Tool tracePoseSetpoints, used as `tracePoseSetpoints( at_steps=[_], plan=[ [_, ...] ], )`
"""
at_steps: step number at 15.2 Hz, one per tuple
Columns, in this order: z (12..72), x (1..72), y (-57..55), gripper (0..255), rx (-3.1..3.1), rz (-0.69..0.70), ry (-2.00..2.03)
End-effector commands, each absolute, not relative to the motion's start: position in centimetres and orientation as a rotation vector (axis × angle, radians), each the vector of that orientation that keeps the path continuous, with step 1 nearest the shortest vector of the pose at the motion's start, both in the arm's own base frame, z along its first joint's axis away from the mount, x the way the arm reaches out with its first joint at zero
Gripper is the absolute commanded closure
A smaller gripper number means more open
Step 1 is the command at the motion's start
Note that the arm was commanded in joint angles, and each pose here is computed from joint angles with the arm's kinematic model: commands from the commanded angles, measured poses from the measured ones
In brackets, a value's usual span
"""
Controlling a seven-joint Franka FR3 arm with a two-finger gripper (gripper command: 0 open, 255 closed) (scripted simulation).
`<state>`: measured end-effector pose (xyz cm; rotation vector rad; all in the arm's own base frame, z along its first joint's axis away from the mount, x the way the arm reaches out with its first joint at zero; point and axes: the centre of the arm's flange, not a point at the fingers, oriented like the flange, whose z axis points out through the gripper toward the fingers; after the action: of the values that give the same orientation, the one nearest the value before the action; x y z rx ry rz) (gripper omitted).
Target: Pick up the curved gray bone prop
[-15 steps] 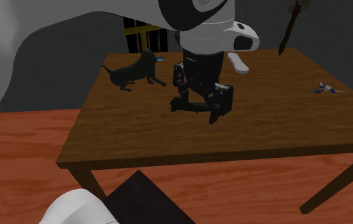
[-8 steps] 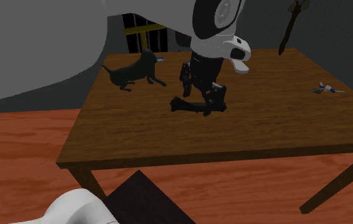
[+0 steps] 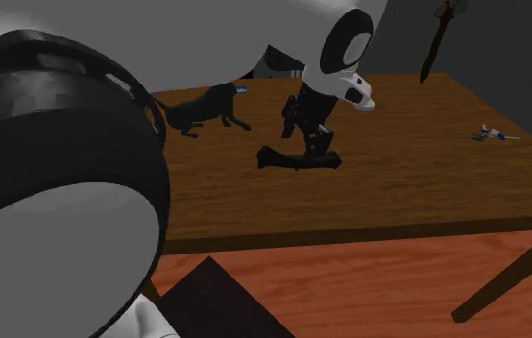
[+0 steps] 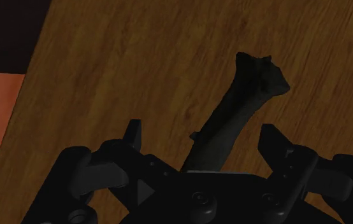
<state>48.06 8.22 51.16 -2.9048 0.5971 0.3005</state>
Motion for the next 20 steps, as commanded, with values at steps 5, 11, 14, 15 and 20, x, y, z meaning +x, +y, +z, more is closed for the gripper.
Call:
tracePoseSetpoints(
  at_steps=[5, 11, 14, 15, 20],
  plan=[
    [47.0, 51.9, 9.4, 0, -2.835, 0.373, 0.693],
    [44.1, 51.9, 9.4, 0, -2.835, 0.373, 0.693],
    [44.1, 51.9, 9.4, 255, -2.835, 0.373, 0.693],
    [44.1, 51.9, 9.4, 255, -2.835, 0.373, 0.693],
    [44.1, 51.9, 9.4, 255, -2.835, 0.373, 0.693]
  ],
)
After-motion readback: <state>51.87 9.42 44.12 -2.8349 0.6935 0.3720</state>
